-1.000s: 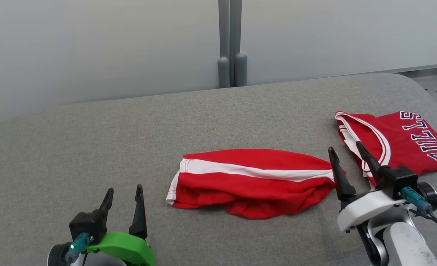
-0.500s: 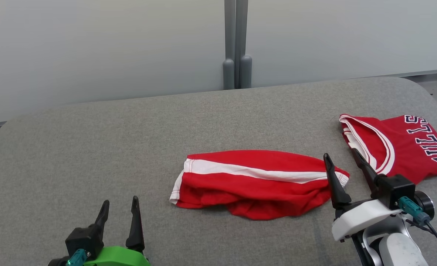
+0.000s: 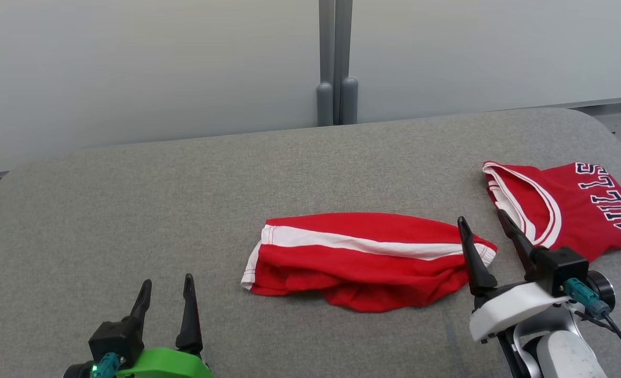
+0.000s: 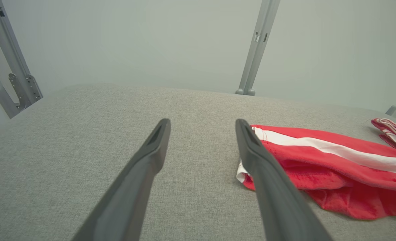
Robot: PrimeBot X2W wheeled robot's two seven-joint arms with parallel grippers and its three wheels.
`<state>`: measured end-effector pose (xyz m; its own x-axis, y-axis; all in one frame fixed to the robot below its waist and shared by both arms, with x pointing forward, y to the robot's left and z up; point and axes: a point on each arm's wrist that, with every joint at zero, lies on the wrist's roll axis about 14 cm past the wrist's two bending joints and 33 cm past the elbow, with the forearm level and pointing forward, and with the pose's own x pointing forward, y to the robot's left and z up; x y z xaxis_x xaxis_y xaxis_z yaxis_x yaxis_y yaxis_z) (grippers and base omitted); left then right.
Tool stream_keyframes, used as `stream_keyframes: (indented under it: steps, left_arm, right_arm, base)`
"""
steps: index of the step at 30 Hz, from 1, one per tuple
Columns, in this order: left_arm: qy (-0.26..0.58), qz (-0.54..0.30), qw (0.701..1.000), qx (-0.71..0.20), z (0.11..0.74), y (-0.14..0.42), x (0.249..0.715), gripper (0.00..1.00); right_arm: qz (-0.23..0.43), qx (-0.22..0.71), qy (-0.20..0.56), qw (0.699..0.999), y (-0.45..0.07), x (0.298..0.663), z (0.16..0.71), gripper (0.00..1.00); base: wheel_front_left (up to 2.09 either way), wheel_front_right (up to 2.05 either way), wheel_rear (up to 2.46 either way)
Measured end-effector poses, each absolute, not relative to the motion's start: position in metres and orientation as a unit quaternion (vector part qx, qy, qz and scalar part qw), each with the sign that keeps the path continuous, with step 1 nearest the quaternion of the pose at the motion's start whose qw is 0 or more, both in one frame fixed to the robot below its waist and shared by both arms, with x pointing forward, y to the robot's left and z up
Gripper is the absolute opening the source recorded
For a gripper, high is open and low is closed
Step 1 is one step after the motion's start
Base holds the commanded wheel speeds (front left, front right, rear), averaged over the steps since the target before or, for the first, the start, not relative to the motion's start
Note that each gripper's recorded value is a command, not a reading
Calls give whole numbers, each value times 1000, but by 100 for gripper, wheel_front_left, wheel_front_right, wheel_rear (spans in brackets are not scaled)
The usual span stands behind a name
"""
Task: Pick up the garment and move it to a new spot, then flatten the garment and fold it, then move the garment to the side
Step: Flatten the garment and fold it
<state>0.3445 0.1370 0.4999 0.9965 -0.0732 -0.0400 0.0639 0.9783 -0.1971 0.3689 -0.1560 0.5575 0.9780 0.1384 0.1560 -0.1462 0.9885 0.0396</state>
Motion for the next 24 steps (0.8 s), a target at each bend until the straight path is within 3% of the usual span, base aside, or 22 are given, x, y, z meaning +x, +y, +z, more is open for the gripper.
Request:
stream_keyframes:
  steps: [14,24]
  left_arm:
    - [15,-39,995,-96,504,137,345,100]
    - [85,-139,983,-80,499,97,373,100]
  right_arm:
    - [72,27,-75,994,-155,370,556,100]
    - [63,26,-62,996,-161,372,548,100]
  base:
    - [0,0,0]
    - [0,0,0]
